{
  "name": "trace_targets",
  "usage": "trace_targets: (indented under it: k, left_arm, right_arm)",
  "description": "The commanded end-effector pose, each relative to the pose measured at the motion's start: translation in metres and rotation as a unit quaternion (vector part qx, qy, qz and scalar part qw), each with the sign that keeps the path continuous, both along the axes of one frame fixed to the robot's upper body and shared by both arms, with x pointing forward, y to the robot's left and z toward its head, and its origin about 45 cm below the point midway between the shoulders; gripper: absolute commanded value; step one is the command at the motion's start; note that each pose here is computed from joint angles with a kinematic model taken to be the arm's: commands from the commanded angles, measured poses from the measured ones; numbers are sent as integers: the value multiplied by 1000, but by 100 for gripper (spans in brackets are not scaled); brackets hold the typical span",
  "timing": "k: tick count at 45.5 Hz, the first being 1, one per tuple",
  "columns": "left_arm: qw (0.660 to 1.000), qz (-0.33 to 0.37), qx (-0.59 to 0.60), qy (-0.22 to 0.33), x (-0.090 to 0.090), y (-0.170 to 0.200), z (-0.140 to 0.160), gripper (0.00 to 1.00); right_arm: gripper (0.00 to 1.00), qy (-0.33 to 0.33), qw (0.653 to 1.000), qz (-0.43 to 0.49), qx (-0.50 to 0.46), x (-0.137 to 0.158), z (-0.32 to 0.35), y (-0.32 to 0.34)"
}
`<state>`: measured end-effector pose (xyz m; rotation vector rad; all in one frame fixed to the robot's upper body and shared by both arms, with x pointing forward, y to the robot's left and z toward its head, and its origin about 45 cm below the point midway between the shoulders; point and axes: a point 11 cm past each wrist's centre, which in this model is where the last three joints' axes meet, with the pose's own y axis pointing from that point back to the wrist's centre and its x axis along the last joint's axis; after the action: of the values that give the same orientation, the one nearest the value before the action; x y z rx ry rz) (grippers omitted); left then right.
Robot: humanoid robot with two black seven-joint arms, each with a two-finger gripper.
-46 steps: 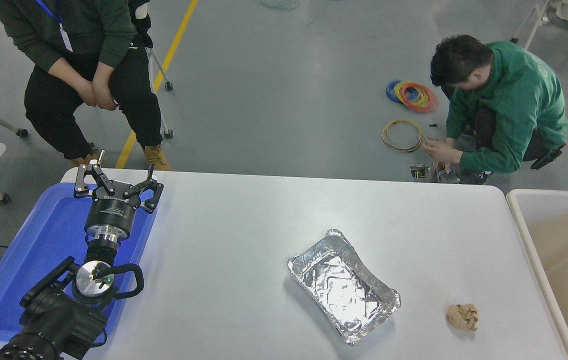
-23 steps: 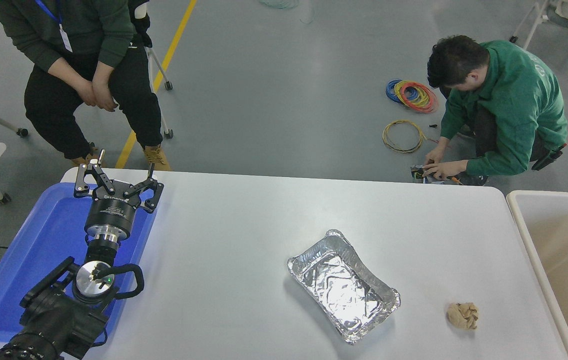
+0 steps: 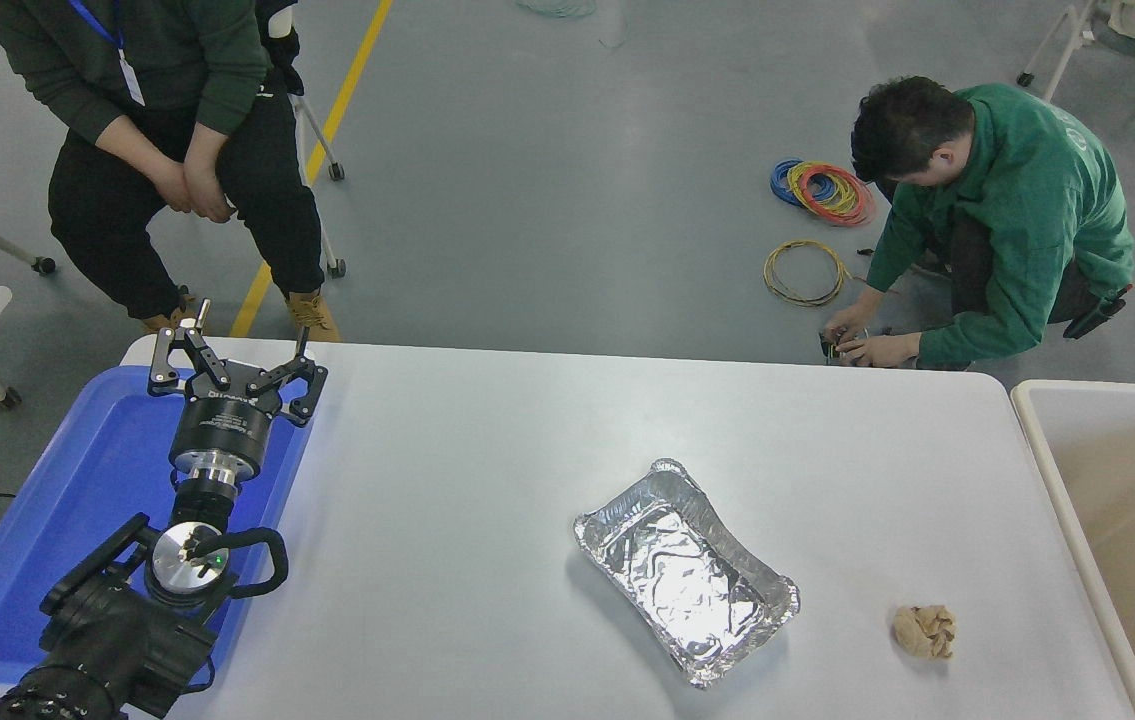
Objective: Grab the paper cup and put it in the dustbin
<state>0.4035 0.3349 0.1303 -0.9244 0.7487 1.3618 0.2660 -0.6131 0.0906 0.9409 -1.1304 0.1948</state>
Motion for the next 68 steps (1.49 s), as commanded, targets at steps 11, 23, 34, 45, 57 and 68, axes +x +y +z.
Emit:
trace_targets:
  k: [11, 23, 34, 45, 57, 68]
  left_arm:
    - [1000, 0, 0, 0, 0, 0, 0, 100]
    - [1000, 1, 0, 0, 0, 1, 0, 100]
    - [1000, 0, 0, 0, 0, 0, 0, 100]
    - [1000, 0, 0, 0, 0, 0, 0, 100]
    - [1000, 0, 0, 0, 0, 0, 0, 100]
    - [1000, 0, 0, 0, 0, 0, 0, 100]
  right_arm:
    - [99, 0, 1000, -1, 1, -3, -2, 0]
    - [99, -44, 999, 12, -22, 43, 59, -15]
    - [100, -58, 996, 61, -15, 94, 101, 7]
    - [100, -53, 991, 121, 24, 138, 136, 57]
    - [100, -12, 979, 174, 107, 161, 195, 117]
    - [100, 72, 956, 224, 173, 167, 236, 173]
